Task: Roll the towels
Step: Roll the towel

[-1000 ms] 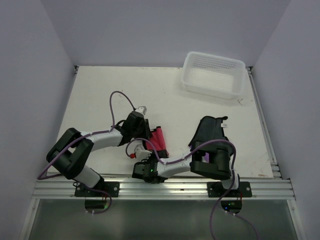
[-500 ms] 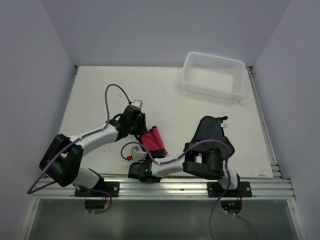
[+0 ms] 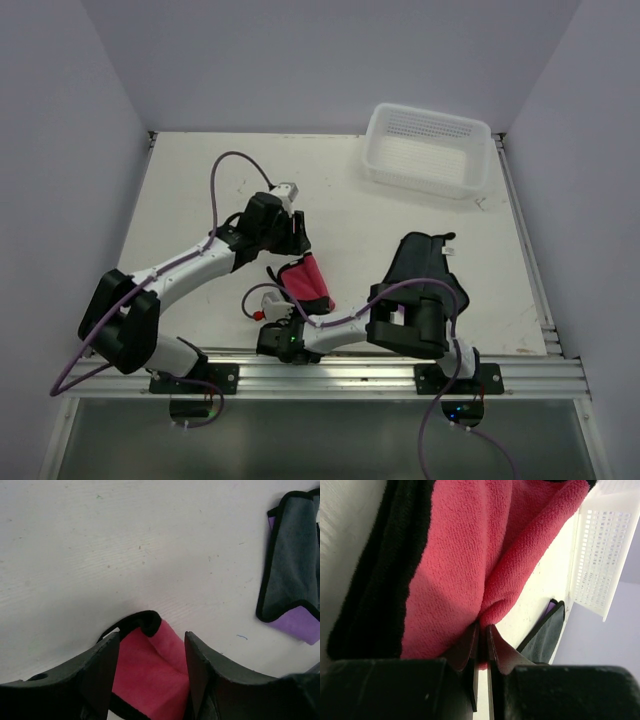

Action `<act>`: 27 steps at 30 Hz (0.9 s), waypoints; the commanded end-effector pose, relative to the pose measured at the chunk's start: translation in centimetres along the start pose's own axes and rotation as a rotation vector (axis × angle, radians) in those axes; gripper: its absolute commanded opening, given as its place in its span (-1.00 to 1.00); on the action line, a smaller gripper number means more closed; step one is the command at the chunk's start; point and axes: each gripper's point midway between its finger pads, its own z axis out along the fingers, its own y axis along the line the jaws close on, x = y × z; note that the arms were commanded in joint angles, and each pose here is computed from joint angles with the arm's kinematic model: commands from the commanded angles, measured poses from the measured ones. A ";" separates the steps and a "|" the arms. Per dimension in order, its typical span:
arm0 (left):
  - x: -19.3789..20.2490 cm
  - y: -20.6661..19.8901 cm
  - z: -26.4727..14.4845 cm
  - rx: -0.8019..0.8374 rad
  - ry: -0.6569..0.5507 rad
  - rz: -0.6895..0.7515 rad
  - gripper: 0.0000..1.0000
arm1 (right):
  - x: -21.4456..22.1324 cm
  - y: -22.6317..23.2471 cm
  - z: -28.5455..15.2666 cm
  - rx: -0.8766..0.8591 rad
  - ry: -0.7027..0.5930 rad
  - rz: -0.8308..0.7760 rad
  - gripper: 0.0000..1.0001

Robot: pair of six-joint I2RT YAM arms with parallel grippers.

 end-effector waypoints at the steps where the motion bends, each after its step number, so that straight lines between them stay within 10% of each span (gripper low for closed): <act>1: -1.1 -2.6 1.1 0.128 0.013 0.064 0.18 | 1.7 5.1 0.9 -0.241 0.076 0.065 -1.00; 27: 4.1 -1.1 6.5 0.036 0.281 0.101 0.15 | 1.8 5.3 1.1 -0.245 0.090 0.061 -1.00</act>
